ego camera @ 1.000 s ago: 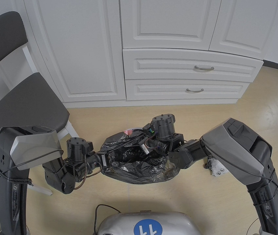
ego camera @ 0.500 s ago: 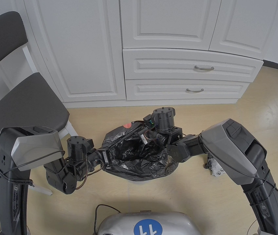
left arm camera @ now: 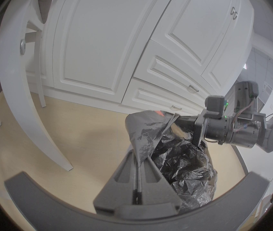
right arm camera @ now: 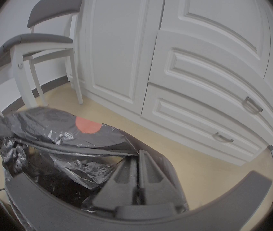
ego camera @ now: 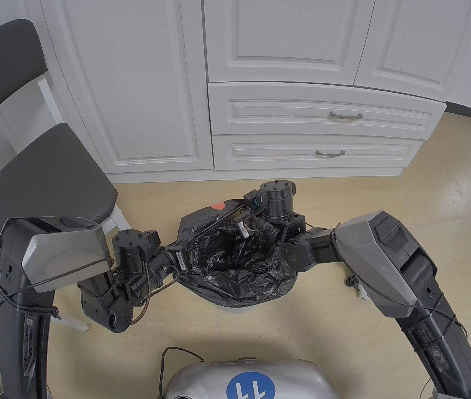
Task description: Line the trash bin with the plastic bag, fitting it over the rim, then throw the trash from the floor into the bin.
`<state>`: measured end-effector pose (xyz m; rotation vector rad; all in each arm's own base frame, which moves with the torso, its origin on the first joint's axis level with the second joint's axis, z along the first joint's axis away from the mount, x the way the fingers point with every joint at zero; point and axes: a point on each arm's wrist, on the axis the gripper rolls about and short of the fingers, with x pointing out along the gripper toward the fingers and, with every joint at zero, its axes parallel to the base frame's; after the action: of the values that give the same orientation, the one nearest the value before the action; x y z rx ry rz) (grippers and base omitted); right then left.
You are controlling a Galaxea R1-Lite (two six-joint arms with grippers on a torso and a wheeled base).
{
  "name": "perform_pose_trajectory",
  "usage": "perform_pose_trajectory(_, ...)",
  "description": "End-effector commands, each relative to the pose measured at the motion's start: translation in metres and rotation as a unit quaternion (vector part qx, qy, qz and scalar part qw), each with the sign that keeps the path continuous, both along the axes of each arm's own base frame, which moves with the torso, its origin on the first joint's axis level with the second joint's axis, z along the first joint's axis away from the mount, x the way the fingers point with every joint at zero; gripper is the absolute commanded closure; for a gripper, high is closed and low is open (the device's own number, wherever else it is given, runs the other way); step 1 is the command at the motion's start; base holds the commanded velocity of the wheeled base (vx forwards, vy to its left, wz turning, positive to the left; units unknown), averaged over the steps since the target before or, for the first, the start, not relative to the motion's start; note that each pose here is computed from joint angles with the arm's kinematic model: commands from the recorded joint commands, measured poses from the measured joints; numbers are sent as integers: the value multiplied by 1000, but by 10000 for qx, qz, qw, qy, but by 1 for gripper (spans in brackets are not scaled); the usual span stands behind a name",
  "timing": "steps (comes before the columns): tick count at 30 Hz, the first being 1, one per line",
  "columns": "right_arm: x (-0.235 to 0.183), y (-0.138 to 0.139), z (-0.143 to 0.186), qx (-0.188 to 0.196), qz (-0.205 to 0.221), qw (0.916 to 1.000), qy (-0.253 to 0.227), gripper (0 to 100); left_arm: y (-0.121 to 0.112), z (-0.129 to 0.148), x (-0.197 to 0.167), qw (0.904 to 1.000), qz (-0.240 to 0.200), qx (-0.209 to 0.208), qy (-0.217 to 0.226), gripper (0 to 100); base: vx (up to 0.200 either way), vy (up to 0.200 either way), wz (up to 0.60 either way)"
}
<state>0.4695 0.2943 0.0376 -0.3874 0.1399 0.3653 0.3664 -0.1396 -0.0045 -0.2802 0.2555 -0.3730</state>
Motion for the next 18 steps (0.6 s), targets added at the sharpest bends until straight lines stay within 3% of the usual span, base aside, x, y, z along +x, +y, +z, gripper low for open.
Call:
perform_pose_trajectory(1, 3, 0, -20, -75, -13, 9999, 116, 0, -1, -5, 0, 10000, -13, 15, 39, 100, 0, 0, 0)
perform_pose_trajectory(5, 2, 1, -9, 142, -39, 9999, 72, 0, -1, -4, 0, 9999, -19, -47, -101, 100, 0, 0, 0)
perform_pose_trajectory(7, -4, 4, 27, 348, -2, 9992, -180, 0, -1, -5, 0, 9997, -18, -97, -212, 100, 0, 0, 0)
perform_pose_trajectory(11, -25, -4, 64, 290, -64, 9994, -183, 0, -1, -5, 0, 9997, -14, -116, -196, 100, 0, 0, 0)
perform_pose_trajectory(12, -42, -13, 86, 242, -67, 9996, -107, 0, 0, -6, -2, 9998, -17, -85, -159, 100, 0, 0, 0)
perform_pose_trajectory(15, -64, -29, 108, 150, -108, 9998, 86, 0, 1, -5, -5, 9999, -27, -62, -136, 100, 0, 0, 0)
perform_pose_trajectory(16, -76, -42, 114, 154, -208, 9994, 231, 0, 2, -5, -8, 9999, -51, -41, -87, 0, 0, 0, 0)
perform_pose_trajectory(18, -92, -54, 111, 318, -364, 9976, 492, 0, 4, -2, -10, 9999, -62, -21, -88, 0, 0, 0, 0)
